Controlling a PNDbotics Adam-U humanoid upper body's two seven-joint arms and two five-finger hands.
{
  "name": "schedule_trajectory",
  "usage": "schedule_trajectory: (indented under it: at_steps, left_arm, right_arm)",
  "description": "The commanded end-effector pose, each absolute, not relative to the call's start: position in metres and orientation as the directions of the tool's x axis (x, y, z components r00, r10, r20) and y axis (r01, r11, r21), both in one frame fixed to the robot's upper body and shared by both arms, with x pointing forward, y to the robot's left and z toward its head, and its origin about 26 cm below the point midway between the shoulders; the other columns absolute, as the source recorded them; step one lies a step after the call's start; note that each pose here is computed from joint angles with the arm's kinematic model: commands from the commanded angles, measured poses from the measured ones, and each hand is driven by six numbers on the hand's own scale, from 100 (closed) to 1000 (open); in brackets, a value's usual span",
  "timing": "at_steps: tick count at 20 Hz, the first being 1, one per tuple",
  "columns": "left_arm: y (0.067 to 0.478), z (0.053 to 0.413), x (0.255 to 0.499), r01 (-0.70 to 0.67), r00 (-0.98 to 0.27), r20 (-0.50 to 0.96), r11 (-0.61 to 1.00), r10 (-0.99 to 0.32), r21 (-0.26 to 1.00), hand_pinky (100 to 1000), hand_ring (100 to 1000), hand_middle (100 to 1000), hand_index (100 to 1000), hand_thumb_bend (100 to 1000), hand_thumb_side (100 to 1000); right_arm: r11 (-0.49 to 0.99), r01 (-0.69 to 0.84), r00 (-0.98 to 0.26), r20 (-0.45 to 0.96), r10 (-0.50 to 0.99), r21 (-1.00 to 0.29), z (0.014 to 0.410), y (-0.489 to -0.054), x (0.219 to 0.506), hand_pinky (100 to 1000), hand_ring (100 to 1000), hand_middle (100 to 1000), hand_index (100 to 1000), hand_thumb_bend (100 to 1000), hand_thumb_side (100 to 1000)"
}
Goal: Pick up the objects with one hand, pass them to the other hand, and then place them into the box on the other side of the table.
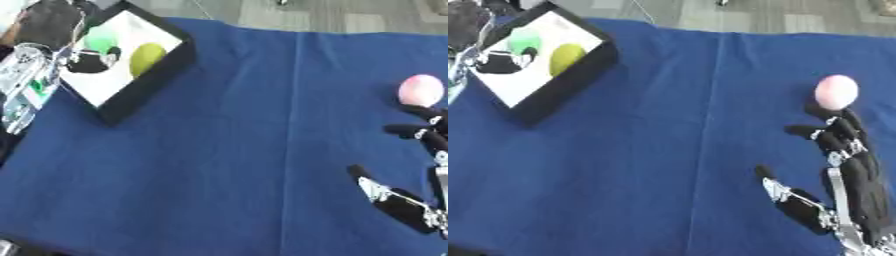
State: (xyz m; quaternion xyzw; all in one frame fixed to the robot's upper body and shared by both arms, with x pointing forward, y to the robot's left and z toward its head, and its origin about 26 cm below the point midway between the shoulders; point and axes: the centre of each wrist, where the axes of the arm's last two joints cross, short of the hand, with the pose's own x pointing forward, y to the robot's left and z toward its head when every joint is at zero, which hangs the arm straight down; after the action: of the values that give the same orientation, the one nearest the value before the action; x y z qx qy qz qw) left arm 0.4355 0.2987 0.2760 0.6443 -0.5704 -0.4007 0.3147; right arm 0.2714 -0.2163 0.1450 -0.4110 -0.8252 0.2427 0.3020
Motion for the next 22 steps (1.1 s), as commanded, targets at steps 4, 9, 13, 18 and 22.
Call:
schedule_trajectory:
  at_steps: [4, 9, 13, 18, 22]
  left_arm:
    - [0.296, 0.295, 0.424, -0.542, -0.003, -0.141, -0.117, -0.99, 0.832, 743, 701, 649, 743, 312, 299]
    - [0.274, 0.305, 0.401, -0.637, -0.142, -0.082, 0.028, -0.987, 0.771, 736, 630, 608, 705, 100, 135]
    - [0.264, 0.309, 0.382, -0.651, -0.246, -0.01, 0.157, -0.969, 0.743, 737, 611, 589, 696, 100, 199]
    - [0.255, 0.313, 0.355, -0.634, -0.334, 0.084, 0.29, -0.939, 0.717, 734, 596, 574, 680, 100, 244]
    - [0.246, 0.316, 0.334, -0.613, -0.396, 0.131, 0.368, -0.909, 0.699, 728, 579, 555, 687, 100, 316]
  right_arm:
    - [0.461, 0.684, -0.361, 0.287, 0.887, -0.566, 0.159, -0.225, 0.274, 1000, 631, 815, 688, 607, 122]
    - [0.381, 0.724, -0.247, 0.299, 0.922, -0.576, 0.172, -0.239, 0.279, 1000, 659, 830, 709, 604, 139]
    - [0.349, 0.733, -0.179, 0.329, 0.927, -0.585, 0.185, -0.251, 0.284, 1000, 650, 831, 702, 608, 141]
    - [0.338, 0.745, -0.121, 0.382, 0.916, -0.575, 0.208, -0.274, 0.287, 1000, 663, 843, 711, 619, 153]
    - [0.355, 0.725, -0.093, 0.426, 0.9, -0.591, 0.219, -0.296, 0.286, 1000, 694, 882, 733, 621, 178]
